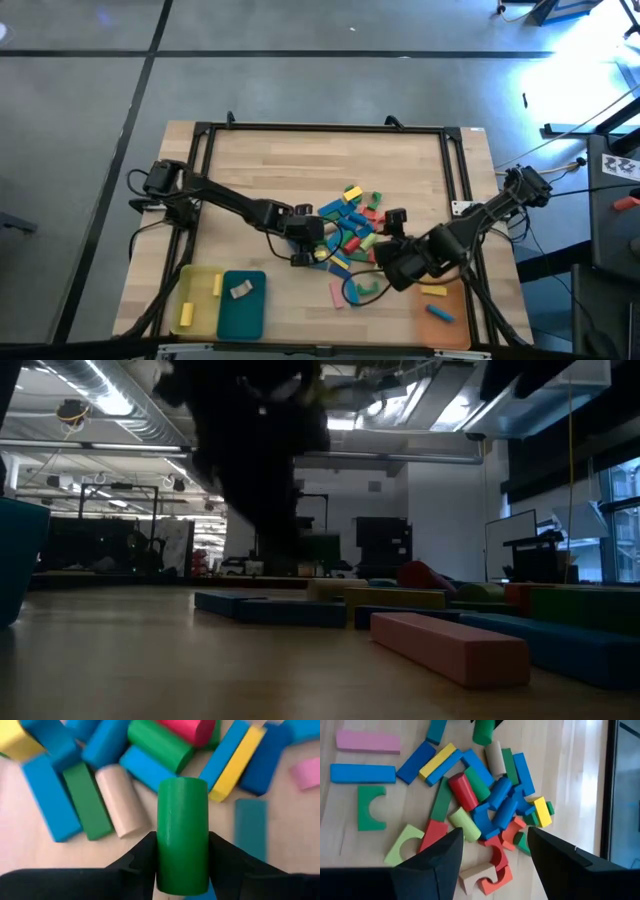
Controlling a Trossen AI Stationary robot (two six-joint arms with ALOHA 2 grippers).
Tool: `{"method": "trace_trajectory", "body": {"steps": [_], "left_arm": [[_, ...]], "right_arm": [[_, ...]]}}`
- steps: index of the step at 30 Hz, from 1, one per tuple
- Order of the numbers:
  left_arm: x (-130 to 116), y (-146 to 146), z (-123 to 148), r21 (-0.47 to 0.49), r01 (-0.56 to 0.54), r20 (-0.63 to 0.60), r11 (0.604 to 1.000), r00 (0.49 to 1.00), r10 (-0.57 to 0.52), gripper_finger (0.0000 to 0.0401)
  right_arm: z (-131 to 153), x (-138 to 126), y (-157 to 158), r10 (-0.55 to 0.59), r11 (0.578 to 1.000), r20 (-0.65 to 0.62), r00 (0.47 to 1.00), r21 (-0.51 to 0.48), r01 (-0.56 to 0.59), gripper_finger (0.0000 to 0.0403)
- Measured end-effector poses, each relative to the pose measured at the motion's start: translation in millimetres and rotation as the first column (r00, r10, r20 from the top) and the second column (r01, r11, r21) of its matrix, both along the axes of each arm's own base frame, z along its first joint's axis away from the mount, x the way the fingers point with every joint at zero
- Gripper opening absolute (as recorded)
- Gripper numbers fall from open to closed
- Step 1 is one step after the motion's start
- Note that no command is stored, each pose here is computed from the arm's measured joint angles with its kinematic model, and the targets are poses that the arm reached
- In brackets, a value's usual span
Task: Sort blocks by size
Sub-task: Put the green cylindrical block into the yellow bin
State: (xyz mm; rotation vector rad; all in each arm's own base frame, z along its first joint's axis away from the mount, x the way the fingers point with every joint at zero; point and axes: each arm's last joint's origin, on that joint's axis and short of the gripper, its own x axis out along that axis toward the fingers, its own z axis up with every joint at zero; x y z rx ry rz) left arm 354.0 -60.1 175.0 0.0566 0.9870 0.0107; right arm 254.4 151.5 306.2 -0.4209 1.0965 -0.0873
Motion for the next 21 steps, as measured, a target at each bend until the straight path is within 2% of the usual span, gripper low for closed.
{"method": "trace_trajectory", "body": {"steps": [5,11,16,21], "left_arm": [[-9,-7,43,-0.046,-0.003,0.001,0.999,1.0,0.003,0.0123],[-39,-27,84,-0.221,-0.038,-0.065,0.975,0.998,0.024,0.0128],[-77,-52,99,-0.371,-0.179,-0.258,0.911,0.963,0.084,0.0129],[-110,-84,103,-0.415,-0.336,-0.446,0.845,0.885,0.133,0.013]], "right_arm": [[0,7,-7,0.012,1.0,-0.003,1.0,0.014,-0.012,0.0225],[-1,12,-14,-0.009,1.0,-0.008,1.0,0.009,0.009,0.0225],[-1,13,-15,-0.014,1.0,-0.006,1.0,0.01,0.014,0.0225],[-10,19,-14,-0.019,0.999,0.04,0.999,0.046,0.017,0.0225]]}}
